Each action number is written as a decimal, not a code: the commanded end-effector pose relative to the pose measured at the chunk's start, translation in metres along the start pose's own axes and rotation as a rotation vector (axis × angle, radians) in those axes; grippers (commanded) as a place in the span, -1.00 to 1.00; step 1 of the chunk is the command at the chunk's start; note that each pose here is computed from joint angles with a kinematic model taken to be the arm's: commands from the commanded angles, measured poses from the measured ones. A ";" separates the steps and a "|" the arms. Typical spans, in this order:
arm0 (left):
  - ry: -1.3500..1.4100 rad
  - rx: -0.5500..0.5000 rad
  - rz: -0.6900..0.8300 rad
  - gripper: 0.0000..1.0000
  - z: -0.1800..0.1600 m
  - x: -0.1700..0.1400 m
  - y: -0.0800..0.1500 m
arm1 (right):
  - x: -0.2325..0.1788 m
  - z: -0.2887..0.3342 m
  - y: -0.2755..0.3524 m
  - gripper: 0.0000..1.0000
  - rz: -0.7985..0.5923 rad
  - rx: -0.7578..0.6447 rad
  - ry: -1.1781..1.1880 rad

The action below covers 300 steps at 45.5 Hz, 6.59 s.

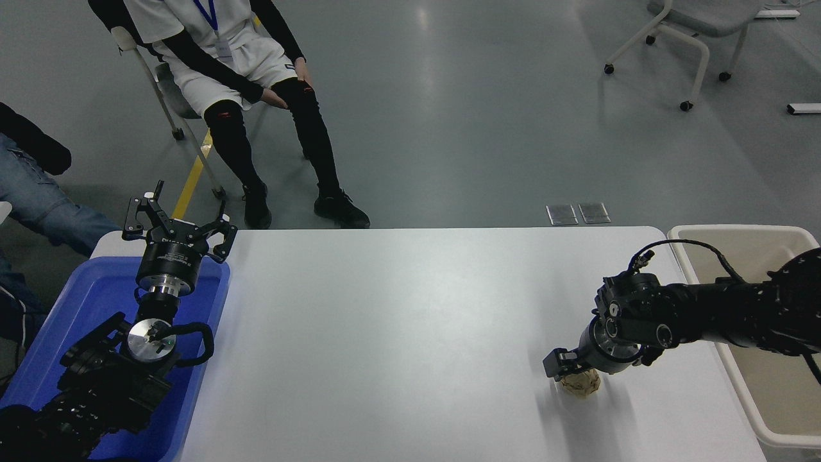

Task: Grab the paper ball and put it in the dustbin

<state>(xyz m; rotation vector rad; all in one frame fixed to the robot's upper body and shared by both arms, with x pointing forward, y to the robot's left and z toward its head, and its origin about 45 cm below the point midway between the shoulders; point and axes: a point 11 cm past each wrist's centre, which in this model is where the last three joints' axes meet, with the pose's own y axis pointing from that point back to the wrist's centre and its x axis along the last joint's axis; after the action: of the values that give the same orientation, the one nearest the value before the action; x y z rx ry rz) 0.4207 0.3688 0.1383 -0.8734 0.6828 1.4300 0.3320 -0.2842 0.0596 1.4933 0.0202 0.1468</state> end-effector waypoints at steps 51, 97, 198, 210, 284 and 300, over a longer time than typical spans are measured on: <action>0.000 0.000 0.000 0.98 0.000 0.000 0.000 | -0.010 0.028 0.015 -1.00 -0.075 -0.010 -0.053; -0.001 0.002 0.000 0.98 0.000 0.000 0.000 | 0.059 0.073 0.239 -1.00 0.064 -0.061 -0.009; -0.001 0.001 0.001 0.98 0.000 0.000 0.000 | -0.050 0.345 0.133 -1.00 0.506 0.000 -1.269; -0.001 0.000 0.001 0.98 0.000 0.000 0.000 | -0.058 0.345 0.096 -1.00 0.674 -0.118 -1.393; 0.000 0.000 0.000 0.98 0.000 0.000 0.000 | -0.058 0.304 0.026 0.65 0.825 -0.115 -1.761; 0.000 0.000 0.000 0.98 0.000 0.000 0.000 | -0.056 0.297 0.021 1.00 0.802 -0.093 -1.753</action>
<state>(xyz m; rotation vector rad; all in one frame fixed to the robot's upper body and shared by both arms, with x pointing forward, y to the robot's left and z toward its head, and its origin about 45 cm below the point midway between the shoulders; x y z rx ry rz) 0.4207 0.3688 0.1383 -0.8735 0.6827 1.4299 0.3043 -0.5856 0.1013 1.0159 -1.9431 -0.5440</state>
